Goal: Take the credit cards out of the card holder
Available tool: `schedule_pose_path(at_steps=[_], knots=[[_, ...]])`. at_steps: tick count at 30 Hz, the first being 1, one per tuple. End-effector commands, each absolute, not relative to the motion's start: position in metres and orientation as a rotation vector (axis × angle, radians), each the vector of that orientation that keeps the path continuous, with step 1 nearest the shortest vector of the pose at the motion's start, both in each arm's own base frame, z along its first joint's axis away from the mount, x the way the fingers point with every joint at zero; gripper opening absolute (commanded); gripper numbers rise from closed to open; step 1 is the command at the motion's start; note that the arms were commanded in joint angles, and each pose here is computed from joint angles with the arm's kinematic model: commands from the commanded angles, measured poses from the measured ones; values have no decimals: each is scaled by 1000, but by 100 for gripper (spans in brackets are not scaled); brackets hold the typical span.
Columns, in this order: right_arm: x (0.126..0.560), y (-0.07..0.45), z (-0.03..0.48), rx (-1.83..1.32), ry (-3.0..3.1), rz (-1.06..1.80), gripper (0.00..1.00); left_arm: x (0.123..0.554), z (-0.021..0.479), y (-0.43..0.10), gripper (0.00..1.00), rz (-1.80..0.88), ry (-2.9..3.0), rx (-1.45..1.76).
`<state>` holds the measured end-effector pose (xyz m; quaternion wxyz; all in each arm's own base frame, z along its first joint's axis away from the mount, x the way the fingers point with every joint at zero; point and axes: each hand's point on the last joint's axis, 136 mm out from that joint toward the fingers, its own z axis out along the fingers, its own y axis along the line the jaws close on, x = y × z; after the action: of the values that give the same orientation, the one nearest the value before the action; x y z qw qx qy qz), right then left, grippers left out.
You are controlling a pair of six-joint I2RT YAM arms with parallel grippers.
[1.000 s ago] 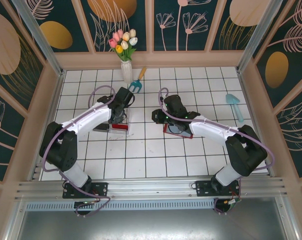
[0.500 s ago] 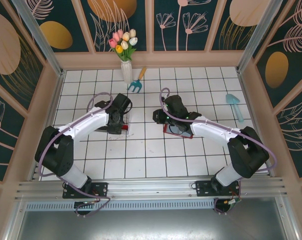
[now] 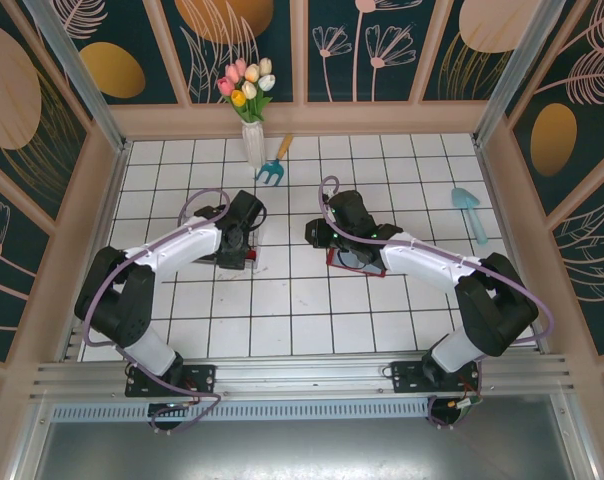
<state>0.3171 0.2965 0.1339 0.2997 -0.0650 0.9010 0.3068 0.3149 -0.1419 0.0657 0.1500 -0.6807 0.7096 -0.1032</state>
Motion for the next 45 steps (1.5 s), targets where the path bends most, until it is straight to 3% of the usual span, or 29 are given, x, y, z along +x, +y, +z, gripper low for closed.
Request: schedule_pose_path(at_steps=[1,10,18,22,27,31,32,39,45], knots=[[317,296,139,-172,2384,800,20,330,64,-138,60,-354,1977,-1901],[318,299,136,-177,2390,812,20,355,86,-130,59,-423,1871,-1775],[318,293,144,-173,2377,778,22,352,100,-136,60,-474,1960,-1667],[323,279,162,-152,2330,720,32,349,125,-133,61,-473,2018,-1510],[330,241,192,-54,2242,565,77,353,173,-120,67,-404,2041,-1181],[334,198,213,48,2160,407,99,353,212,-104,93,-290,2012,-929],[334,184,217,80,2136,366,99,353,222,-99,98,-264,1987,-876],[332,101,222,191,1915,97,99,330,254,-27,99,197,1684,-644],[337,30,201,282,1820,-168,99,340,214,3,99,397,1731,-471]])
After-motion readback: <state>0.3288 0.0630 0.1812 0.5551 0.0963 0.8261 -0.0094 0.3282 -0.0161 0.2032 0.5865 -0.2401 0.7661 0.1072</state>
